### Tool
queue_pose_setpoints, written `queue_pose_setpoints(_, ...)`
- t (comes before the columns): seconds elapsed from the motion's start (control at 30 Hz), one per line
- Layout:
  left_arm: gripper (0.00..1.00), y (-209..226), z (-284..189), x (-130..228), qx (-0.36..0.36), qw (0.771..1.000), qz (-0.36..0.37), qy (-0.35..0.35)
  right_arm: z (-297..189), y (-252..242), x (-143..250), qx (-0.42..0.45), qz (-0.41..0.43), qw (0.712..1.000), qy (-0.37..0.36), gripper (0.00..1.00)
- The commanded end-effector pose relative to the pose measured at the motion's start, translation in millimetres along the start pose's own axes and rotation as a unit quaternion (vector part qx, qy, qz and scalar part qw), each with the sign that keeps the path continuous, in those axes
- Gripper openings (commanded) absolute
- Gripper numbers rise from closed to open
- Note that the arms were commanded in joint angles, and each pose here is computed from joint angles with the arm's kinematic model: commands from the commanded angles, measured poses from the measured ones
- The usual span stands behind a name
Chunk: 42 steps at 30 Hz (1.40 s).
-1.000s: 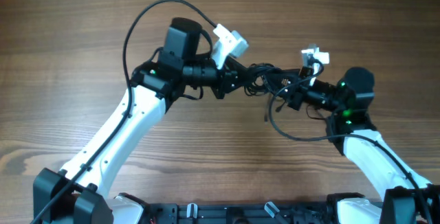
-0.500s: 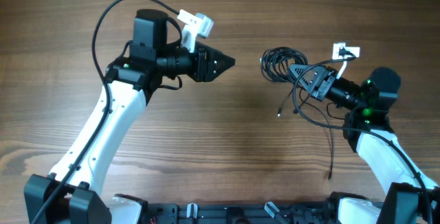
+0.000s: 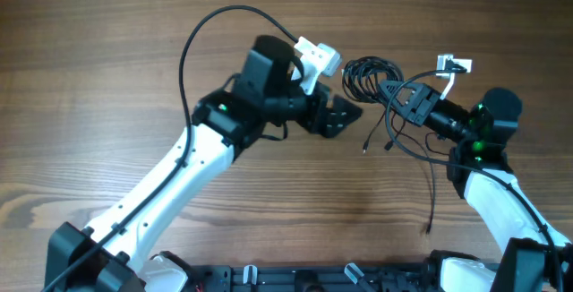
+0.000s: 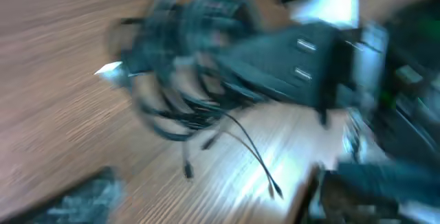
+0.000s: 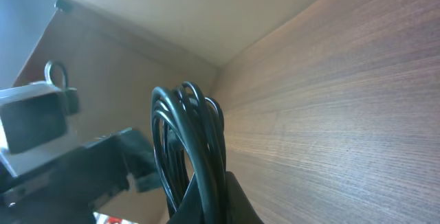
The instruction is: Untangle cables
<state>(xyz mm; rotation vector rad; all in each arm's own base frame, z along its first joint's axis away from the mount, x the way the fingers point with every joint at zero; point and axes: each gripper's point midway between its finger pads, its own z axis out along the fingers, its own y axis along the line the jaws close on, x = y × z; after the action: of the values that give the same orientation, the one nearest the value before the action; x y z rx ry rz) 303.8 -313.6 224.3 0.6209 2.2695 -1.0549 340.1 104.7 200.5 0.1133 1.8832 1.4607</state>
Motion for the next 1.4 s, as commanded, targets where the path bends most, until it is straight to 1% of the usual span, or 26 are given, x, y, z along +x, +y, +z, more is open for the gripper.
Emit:
queue_pose_setpoints(0.0,1.00,17.5,0.3,-23.2,-0.083,0.985,-0.133,-0.073,6.3,0.7,6.8,-0.002,0.018,1.000,0.008,0.04)
queue_pose_setpoints(0.07,1.00,17.9,11.9,-23.0,-0.085,0.979,-0.168,-0.080,11.0,3.8,11.5,-0.005,0.017,1.000,0.015,0.04)
queue_pose_setpoints(0.13,1.00,26.5,19.9,-18.9,-0.106,0.972,-0.194,-0.083,14.5,6.4,14.6,-0.008,0.014,1.000,0.019,0.04)
queue_pose_setpoints(0.17,1.00,33.1,28.2,-13.3,-0.119,0.966,-0.214,-0.081,16.3,7.4,16.2,-0.009,0.014,1.000,0.021,0.04)
queue_pose_setpoints(0.23,0.98,37.4,39.8,-7.1,-0.121,0.960,-0.240,-0.074,16.9,7.4,16.4,-0.009,0.014,1.000,0.021,0.04)
queue_pose_setpoints(0.3,0.90,39.4,45.3,-3.9,-0.123,0.958,-0.247,-0.071,16.9,7.0,16.1,-0.008,0.014,1.000,0.020,0.04)
queue_pose_setpoints(0.37,0.77,40.7,45.8,-3.0,-0.127,0.958,-0.247,-0.071,16.9,7.1,16.1,-0.008,0.013,1.000,0.020,0.04)
queue_pose_setpoints(0.4,0.74,42.0,45.5,-3.2,-0.130,0.958,-0.247,-0.072,16.9,7.1,16.1,-0.008,0.014,1.000,0.020,0.04)
queue_pose_setpoints(0.47,0.70,45.1,44.4,-4.5,-0.139,0.956,-0.246,-0.079,16.9,7.1,16.1,-0.008,0.013,1.000,0.020,0.04)
queue_pose_setpoints(0.57,0.67,46.2,44.0,-4.8,-0.141,0.956,-0.246,-0.080,16.8,7.0,15.8,-0.007,0.013,1.000,0.019,0.04)
queue_pose_setpoints(0.7,0.67,46.5,44.0,-4.0,-0.143,0.955,-0.247,-0.079,16.9,5.0,13.4,-0.002,0.013,1.000,0.012,0.04)
queue_pose_setpoints(0.73,0.64,46.9,43.9,-3.0,-0.144,0.955,-0.247,-0.077,16.9,4.9,13.4,-0.002,0.013,1.000,0.012,0.04)
queue_pose_setpoints(0.8,0.56,48.0,43.8,-0.3,-0.147,0.955,-0.248,-0.073,16.9,5.0,13.5,-0.002,0.013,1.000,0.012,0.04)
queue_pose_setpoints(0.9,0.32,50.8,43.1,5.5,-0.156,0.953,-0.251,-0.064,16.9,5.0,13.5,-0.002,0.014,1.000,0.012,0.04)
queue_pose_setpoints(0.97,0.20,51.5,43.0,6.9,-0.158,0.953,-0.252,-0.061,17.0,5.1,13.7,-0.002,0.015,1.000,0.012,0.04)
queue_pose_setpoints(1.03,0.13,51.6,42.9,6.0,-0.158,0.953,-0.252,-0.063,17.0,5.2,13.7,-0.002,0.028,1.000,0.013,0.04)
queue_pose_setpoints(1.07,0.06,51.4,42.9,5.1,-0.158,0.953,-0.251,-0.065,17.0,5.6,14.2,-0.003,0.031,0.999,0.014,0.04)
queue_pose_setpoints(1.1,0.04,50.9,43.0,3.9,-0.156,0.953,-0.251,-0.067,16.9,6.1,14.9,-0.005,0.031,0.999,0.016,0.04)
queue_pose_setpoints(1.2,0.04,50.1,43.2,2.1,-0.153,0.954,-0.250,-0.070,16.9,6.4,15.2,-0.005,0.031,0.999,0.017,0.04)
queue_pose_setpoints(1.23,0.12,50.0,43.3,2.6,-0.154,0.954,-0.250,-0.069,16.9,6.3,15.2,-0.005,0.031,0.999,0.017,0.04)
queue_pose_setpoints(1.27,0.26,49.4,43.6,3.0,-0.153,0.954,-0.249,-0.068,16.9,6.3,15.1,-0.005,0.031,0.999,0.017,0.04)
queue_pose_setpoints(1.3,0.43,48.6,43.9,3.3,-0.151,0.954,-0.249,-0.067,16.9,6.3,15.1,-0.005,0.031,0.999,0.017,0.04)
queue_pose_setpoints(1.33,0.55,46.0,44.9,4.4,-0.146,0.955,-0.249,-0.063,16.9,6.2,15.0,-0.005,0.031,0.999,0.016,0.04)
queue_pose_setpoints(1.37,0.60,43.6,45.8,5.4,-0.142,0.956,-0.249,-0.060,16.9,6.2,14.9,-0.005,0.031,0.999,0.016,0.04)
